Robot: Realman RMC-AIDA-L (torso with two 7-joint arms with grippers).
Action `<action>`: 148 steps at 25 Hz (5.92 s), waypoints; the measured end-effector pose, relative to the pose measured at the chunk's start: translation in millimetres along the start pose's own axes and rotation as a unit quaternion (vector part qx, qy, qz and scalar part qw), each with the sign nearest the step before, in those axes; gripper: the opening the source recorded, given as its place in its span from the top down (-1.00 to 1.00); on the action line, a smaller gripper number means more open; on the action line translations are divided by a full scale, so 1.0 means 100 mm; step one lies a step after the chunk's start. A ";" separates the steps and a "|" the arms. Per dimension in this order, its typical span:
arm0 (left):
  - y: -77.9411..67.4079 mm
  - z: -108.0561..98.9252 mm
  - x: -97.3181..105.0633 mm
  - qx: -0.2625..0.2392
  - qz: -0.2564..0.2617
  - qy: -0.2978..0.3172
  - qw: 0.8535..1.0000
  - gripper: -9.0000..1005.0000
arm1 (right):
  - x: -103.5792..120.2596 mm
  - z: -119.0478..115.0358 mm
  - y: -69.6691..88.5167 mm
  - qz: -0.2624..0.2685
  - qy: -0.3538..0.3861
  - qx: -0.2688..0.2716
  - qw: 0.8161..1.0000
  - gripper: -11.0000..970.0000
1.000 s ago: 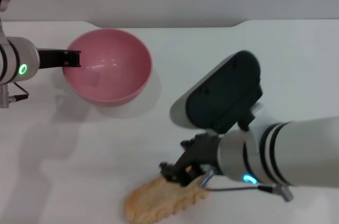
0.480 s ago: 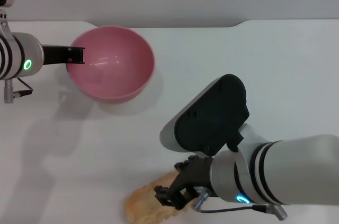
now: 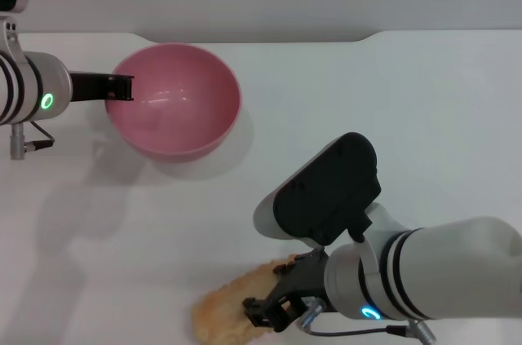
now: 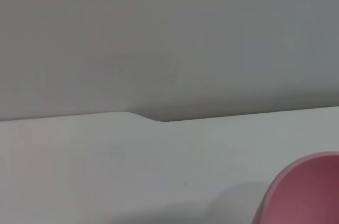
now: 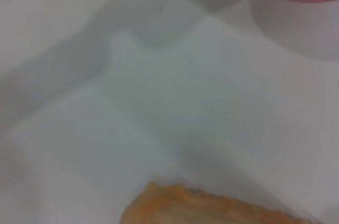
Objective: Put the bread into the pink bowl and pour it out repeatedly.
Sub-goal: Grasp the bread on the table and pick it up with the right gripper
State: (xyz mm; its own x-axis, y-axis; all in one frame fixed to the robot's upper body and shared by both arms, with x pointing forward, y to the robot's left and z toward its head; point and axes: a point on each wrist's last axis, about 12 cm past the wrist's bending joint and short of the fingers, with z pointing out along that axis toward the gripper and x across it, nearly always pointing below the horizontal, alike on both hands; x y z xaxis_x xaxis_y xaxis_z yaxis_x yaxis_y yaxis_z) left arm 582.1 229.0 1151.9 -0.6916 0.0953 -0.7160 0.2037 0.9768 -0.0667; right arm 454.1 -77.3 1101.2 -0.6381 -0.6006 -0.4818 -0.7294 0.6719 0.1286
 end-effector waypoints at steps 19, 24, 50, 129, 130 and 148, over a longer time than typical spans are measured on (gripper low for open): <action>0.02 -0.01 0.02 -0.002 0.009 0.002 1.000 0.89 | -0.01 0.17 0.02 -0.021 0.027 -0.015 0.999 -0.10; 0.03 -0.01 0.03 -0.003 0.010 0.002 1.000 0.89 | -0.09 0.12 0.03 -0.031 0.012 -0.012 0.999 0.09; 0.06 0.07 0.12 -0.004 0.015 0.017 1.000 0.89 | -0.44 -0.43 -0.02 -0.064 -0.066 0.059 0.994 0.69; 0.04 0.06 0.09 -0.002 0.026 0.015 1.000 0.89 | -0.21 0.05 -0.23 -0.047 0.021 0.084 0.995 0.05; 0.04 0.06 0.10 -0.002 0.025 0.015 1.000 0.89 | -0.22 0.05 -0.23 -0.048 0.019 0.083 0.995 0.06; 0.05 0.07 0.10 -0.002 0.024 0.015 1.000 0.89 | -0.29 -0.04 -0.19 -0.060 0.005 0.090 0.994 0.40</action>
State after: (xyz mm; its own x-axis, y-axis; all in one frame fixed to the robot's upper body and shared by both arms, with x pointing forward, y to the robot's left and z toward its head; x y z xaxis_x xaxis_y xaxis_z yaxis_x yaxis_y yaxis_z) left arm 581.2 233.3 1140.1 -0.7010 0.1474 -0.6978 0.2344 0.9717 -0.0302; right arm 485.8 -74.8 1116.0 -0.5525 -0.6844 -0.4758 -0.7451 0.6614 -0.0860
